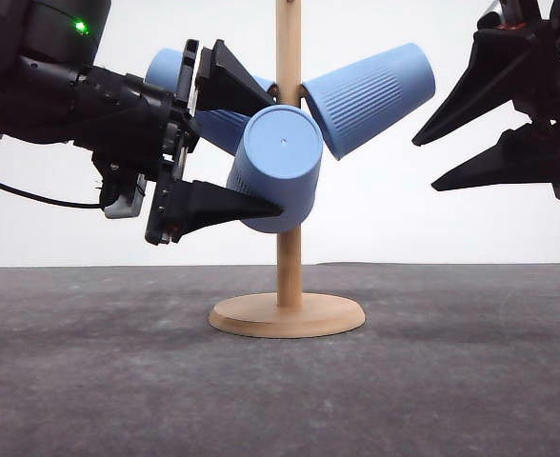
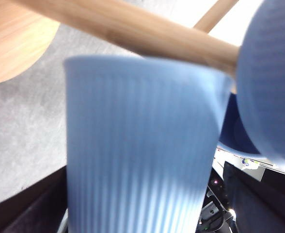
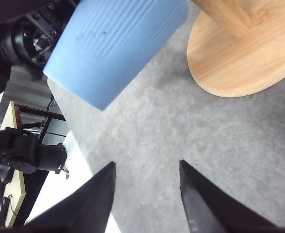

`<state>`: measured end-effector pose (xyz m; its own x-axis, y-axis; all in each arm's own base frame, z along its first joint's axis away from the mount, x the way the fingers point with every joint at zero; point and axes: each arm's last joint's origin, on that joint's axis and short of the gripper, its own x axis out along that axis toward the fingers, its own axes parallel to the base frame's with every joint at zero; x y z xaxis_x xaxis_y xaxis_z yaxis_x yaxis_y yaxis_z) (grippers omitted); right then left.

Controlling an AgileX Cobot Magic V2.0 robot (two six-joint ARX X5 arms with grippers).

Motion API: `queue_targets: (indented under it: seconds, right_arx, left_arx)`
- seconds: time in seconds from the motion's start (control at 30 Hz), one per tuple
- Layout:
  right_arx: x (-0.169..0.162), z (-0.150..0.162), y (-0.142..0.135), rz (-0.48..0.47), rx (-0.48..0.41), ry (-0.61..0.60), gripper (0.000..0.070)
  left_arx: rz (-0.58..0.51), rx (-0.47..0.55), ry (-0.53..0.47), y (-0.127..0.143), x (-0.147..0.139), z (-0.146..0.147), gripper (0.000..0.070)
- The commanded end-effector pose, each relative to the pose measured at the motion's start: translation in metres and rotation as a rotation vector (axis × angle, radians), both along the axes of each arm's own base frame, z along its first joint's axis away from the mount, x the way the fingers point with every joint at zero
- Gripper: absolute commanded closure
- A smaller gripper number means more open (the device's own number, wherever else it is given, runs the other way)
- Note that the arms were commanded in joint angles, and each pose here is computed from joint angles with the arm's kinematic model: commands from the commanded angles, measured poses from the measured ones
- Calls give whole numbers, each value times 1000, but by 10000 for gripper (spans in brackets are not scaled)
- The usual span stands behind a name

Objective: Place three cups

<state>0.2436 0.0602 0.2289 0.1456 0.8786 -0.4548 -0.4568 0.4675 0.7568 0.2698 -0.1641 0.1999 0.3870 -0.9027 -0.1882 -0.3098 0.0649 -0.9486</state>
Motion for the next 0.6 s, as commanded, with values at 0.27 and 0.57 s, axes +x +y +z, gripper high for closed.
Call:
queue_targets:
  seconds: [0.27,0.57]
  right_arx:
    - [2,0,1,10,-3,-8,437]
    - [2,0,1,10,-3,-7,437]
  left_arx:
    - [-42,-14,-13,-2,1,3,111]
    - [-21,-20,-1,1,2,3,230]
